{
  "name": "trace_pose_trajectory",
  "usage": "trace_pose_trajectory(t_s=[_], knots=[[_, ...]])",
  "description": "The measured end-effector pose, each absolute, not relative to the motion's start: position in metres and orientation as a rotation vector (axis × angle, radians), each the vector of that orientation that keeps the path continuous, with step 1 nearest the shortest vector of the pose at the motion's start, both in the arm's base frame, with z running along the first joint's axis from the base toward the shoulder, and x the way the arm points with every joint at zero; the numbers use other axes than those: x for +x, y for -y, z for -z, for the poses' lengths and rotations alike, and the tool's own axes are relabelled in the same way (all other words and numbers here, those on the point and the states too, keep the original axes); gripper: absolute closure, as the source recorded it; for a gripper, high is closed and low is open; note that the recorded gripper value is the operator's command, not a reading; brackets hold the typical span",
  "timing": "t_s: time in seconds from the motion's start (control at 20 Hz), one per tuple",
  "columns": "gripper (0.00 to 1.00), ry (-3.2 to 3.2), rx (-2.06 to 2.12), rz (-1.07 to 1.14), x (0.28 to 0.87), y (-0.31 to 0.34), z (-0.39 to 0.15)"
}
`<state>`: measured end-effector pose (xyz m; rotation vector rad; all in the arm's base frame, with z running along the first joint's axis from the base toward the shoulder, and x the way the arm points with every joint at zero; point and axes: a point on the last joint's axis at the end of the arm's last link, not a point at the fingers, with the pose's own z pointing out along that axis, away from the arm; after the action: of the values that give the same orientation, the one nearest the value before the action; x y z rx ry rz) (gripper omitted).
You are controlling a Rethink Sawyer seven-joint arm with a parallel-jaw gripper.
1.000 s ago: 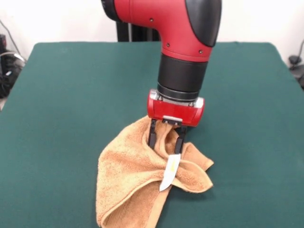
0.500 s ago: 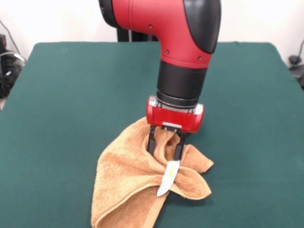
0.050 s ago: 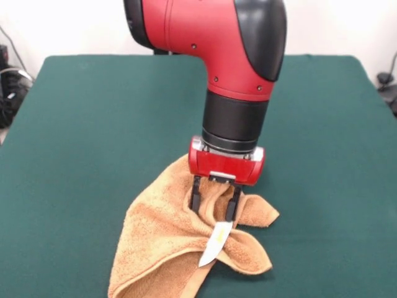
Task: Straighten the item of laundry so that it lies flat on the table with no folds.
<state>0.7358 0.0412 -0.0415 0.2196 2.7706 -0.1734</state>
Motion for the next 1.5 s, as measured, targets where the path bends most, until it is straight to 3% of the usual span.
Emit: trace_pose_trajectory(t_s=[1.0, 1.5], knots=[[0.0, -2.768, 0.23, 0.16, 0.747, -0.04, 0.01], [0.0, -2.743, 0.299, 0.18, 0.754, 0.009, -0.002]])
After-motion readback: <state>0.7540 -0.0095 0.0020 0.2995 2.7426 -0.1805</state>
